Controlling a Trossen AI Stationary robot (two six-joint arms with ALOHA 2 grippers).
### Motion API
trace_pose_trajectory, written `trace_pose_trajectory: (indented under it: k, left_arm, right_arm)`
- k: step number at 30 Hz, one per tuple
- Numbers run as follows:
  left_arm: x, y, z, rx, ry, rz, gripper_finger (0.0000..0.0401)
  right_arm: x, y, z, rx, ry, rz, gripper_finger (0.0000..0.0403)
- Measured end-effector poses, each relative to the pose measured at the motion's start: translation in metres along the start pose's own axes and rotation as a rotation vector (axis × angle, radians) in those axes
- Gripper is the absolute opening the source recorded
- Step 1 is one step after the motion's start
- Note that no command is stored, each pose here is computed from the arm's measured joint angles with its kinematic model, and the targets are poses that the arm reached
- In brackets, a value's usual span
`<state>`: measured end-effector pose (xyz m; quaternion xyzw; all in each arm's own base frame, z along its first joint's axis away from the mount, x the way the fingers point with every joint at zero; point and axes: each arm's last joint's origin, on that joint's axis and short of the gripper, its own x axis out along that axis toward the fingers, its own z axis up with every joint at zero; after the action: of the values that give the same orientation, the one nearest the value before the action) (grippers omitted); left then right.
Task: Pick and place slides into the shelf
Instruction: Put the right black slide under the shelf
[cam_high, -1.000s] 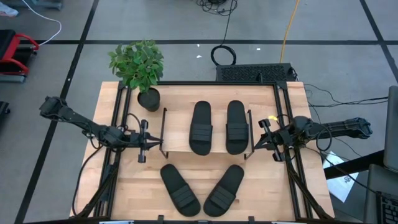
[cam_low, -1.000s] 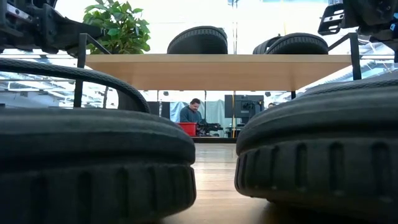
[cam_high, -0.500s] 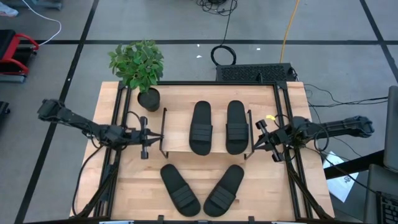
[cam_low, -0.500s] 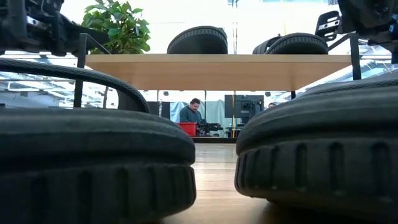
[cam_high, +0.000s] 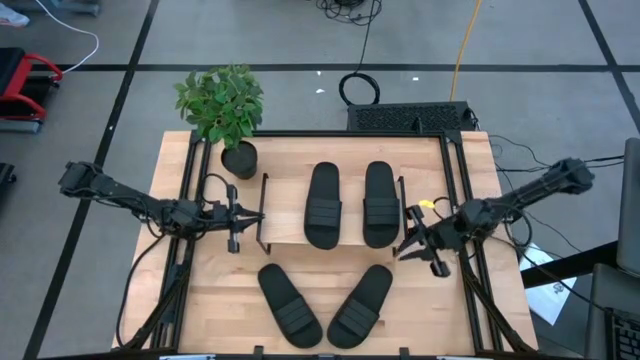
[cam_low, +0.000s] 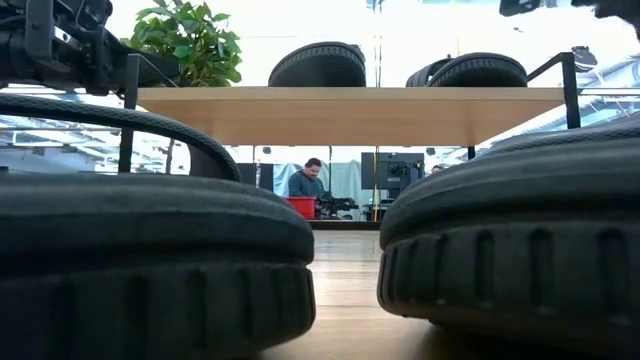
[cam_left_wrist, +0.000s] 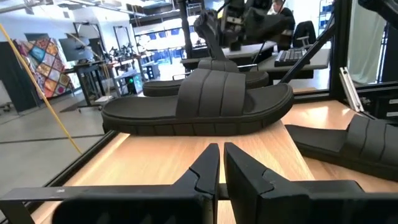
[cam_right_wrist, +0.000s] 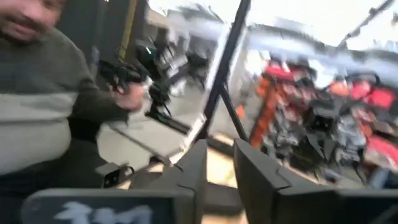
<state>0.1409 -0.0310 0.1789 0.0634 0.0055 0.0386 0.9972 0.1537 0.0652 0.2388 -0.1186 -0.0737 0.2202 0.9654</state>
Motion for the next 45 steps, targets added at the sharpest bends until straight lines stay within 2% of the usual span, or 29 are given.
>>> trace_pose_trajectory:
  k: [3, 5, 9, 13, 19, 24, 28, 30, 33, 37, 41, 45]
  left_arm:
    - [0.000, 0.000, 0.001, -0.003, -0.008, 0.001, 0.0033]
    - [0.000, 0.000, 0.001, -0.005, -0.006, 0.001, 0.0033]
    - [0.000, 0.000, -0.001, -0.019, 0.008, -0.001, 0.0033]
    - [0.000, 0.000, -0.001, 0.007, 0.007, -0.001, 0.0033]
    - [0.000, 0.000, -0.001, 0.014, 0.009, -0.001, 0.0033]
    - [0.000, 0.000, -0.001, 0.025, 0.007, -0.001, 0.0033]
    - [0.000, 0.000, -0.001, 0.030, 0.006, 0.000, 0.0033]
    - [0.000, 0.000, -0.001, 0.047, 0.003, 0.000, 0.0033]
    - [0.000, 0.000, 0.000, 0.076, -0.011, 0.002, 0.0033]
    - [0.000, 0.001, 0.003, 0.113, -0.038, 0.009, 0.0033]
    - [0.000, 0.001, 0.003, 0.112, -0.042, 0.011, 0.0033]
    - [0.000, 0.001, 0.003, 0.099, -0.044, 0.011, 0.0033]
  right_arm:
    - [0.015, 0.004, 0.020, 0.068, 0.154, -0.122, 0.0121]
    - [0.024, 0.013, 0.030, 0.068, 0.214, -0.157, 0.0150]
    - [0.040, 0.043, 0.034, 0.010, 0.212, -0.170, 0.0199]
    - [0.049, 0.073, 0.028, -0.019, 0.227, -0.189, 0.0221]
    - [0.059, 0.119, 0.015, 0.077, 0.188, -0.084, 0.0223]
    - [0.059, 0.145, -0.010, 0.227, 0.285, -0.160, 0.0223]
    - [0.064, 0.156, -0.020, 0.354, 0.261, -0.236, 0.0223]
    - [0.074, 0.163, -0.024, 0.348, 0.276, -0.233, 0.0219]
    - [0.092, 0.173, -0.022, 0.277, 0.329, -0.231, 0.0211]
    - [0.124, 0.178, -0.009, 0.213, 0.394, -0.249, 0.0202]
    - [0.159, 0.183, 0.002, 0.139, 0.502, -0.249, 0.0194]
    - [0.186, 0.182, 0.012, 0.098, 0.609, -0.297, 0.0179]
